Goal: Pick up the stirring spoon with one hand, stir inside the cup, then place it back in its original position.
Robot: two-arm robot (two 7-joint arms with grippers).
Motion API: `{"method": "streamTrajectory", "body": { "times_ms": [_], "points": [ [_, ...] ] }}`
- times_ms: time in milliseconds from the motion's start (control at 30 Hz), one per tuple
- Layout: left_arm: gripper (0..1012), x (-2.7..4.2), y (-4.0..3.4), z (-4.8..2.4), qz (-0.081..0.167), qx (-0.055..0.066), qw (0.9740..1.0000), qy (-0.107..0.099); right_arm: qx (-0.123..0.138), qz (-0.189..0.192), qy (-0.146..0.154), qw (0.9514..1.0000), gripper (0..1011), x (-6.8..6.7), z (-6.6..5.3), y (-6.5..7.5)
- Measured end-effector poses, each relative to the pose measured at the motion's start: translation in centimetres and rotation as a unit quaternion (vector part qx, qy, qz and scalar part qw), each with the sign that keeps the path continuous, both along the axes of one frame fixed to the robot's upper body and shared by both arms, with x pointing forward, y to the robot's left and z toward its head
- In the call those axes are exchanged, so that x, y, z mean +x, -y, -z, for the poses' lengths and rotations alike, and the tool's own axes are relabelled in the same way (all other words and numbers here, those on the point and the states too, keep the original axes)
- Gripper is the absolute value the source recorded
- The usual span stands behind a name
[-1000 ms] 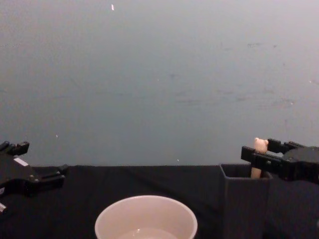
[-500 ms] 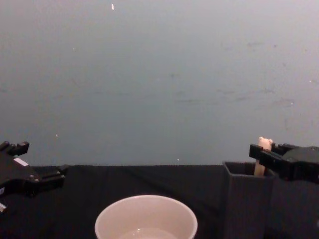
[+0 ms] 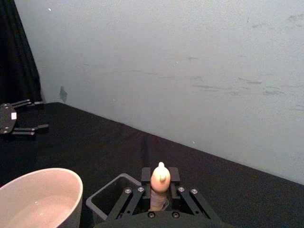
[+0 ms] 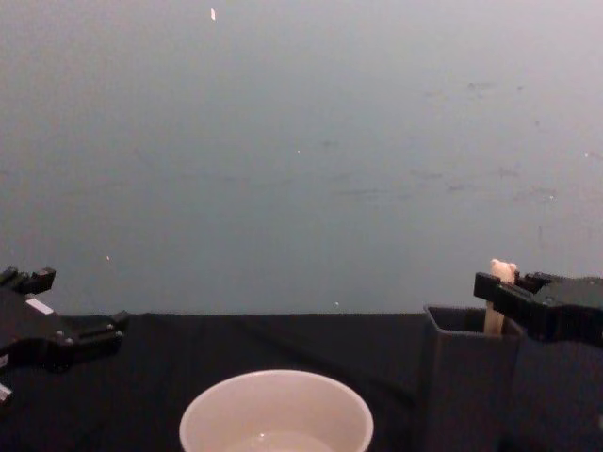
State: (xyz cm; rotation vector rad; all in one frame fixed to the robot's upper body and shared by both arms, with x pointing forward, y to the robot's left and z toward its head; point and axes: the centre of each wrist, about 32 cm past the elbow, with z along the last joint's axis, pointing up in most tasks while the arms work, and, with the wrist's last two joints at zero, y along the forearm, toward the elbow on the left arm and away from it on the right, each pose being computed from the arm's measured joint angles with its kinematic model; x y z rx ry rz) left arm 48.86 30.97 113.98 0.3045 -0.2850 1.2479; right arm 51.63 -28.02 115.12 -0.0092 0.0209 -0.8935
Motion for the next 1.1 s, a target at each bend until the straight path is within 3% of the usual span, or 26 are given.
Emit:
{"method": "streamTrajectory", "body": {
  "times_ms": [333, 767, 1100],
  "points": [
    [1001, 0.0, 0.0, 0.0, 0.0, 0.0, 1.0, 0.0, 0.016, -0.017, 0.0, 0.9997, 215, 0.0, -0.6, 0.0],
    [1001, 0.0, 0.0, 0.0, 0.0, 0.0, 1.0, 0.0, 0.059, -0.012, 0.02, 0.998, 214, -0.2, -3.2, 0.6],
    [1001, 0.0, 0.0, 0.0, 0.0, 0.0, 1.0, 0.0, 0.106, -0.002, 0.051, 0.993, 214, 0.0, -5.3, 0.6]
  ]
}}
